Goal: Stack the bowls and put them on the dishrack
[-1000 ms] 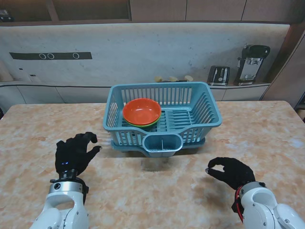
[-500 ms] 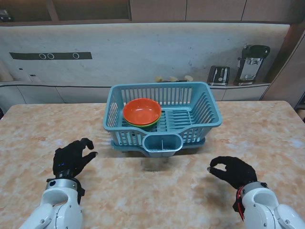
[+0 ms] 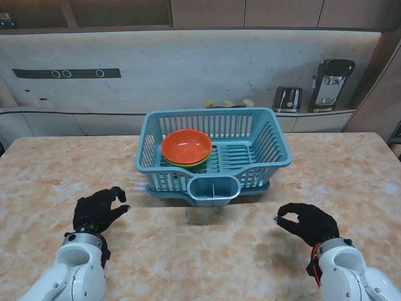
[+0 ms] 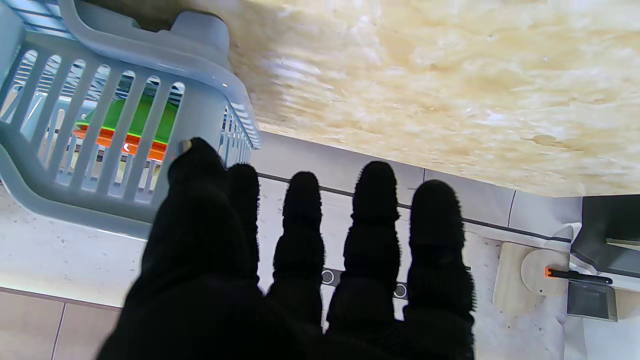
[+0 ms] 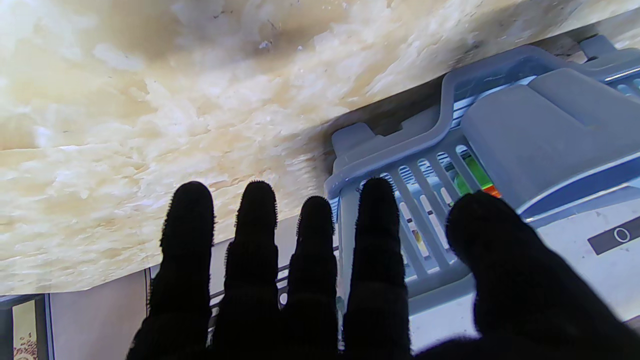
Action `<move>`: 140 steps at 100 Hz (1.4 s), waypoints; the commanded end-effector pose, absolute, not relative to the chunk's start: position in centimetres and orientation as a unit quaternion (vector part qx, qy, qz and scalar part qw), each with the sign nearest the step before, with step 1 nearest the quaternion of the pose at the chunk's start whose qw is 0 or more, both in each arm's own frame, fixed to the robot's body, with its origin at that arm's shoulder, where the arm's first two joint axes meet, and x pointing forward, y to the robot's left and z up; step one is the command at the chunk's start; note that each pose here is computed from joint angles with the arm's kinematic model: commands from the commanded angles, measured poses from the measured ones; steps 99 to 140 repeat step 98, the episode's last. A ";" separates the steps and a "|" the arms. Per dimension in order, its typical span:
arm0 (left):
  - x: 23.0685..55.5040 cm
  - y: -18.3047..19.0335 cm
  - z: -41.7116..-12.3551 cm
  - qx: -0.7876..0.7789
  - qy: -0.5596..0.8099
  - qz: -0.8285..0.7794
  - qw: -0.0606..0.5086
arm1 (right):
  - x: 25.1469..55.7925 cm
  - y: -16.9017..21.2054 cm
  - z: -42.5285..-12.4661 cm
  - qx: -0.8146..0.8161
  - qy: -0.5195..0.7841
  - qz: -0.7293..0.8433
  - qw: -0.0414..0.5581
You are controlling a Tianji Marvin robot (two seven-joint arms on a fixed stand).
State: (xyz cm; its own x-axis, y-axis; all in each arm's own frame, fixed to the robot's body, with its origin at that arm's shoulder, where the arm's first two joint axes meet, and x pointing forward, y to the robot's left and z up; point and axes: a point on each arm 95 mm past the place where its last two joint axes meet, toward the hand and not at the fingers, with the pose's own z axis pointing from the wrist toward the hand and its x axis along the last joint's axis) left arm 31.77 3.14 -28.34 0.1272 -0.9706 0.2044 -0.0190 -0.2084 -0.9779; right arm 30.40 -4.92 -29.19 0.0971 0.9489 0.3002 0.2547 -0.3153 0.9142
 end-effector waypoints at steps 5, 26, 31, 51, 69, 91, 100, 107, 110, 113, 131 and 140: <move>31.8 2.9 -28.6 -0.592 0.427 -0.508 0.457 | 30.1 -5.0 -29.7 0.656 0.462 0.481 0.354; 32.0 2.6 -28.8 -0.594 0.431 -0.512 0.447 | 30.1 -5.3 -29.7 0.659 0.456 0.478 0.359; 32.1 2.5 -28.8 -0.595 0.434 -0.511 0.444 | 30.1 -5.4 -29.7 0.660 0.455 0.477 0.360; 32.1 2.3 -28.8 -0.595 0.436 -0.512 0.441 | 30.0 -5.7 -29.7 0.661 0.449 0.475 0.367; 32.0 2.4 -28.7 -0.593 0.436 -0.511 0.444 | 30.0 -5.7 -29.7 0.662 0.448 0.475 0.368; 32.1 2.4 -28.7 -0.591 0.436 -0.512 0.446 | 30.0 -5.7 -29.6 0.662 0.448 0.473 0.369; 32.0 2.4 -28.7 -0.590 0.436 -0.512 0.446 | 30.0 -5.7 -29.6 0.662 0.449 0.473 0.369; 32.0 2.4 -28.7 -0.590 0.436 -0.512 0.446 | 30.0 -5.7 -29.6 0.662 0.449 0.473 0.369; 32.0 2.4 -28.7 -0.590 0.436 -0.512 0.446 | 30.0 -5.7 -29.6 0.662 0.449 0.473 0.369; 32.0 2.4 -28.7 -0.590 0.436 -0.512 0.446 | 30.0 -5.7 -29.6 0.662 0.449 0.473 0.369; 32.0 2.4 -28.7 -0.590 0.436 -0.512 0.446 | 30.0 -5.7 -29.6 0.662 0.449 0.473 0.369; 32.0 2.4 -28.7 -0.590 0.436 -0.512 0.446 | 30.0 -5.7 -29.6 0.662 0.449 0.473 0.369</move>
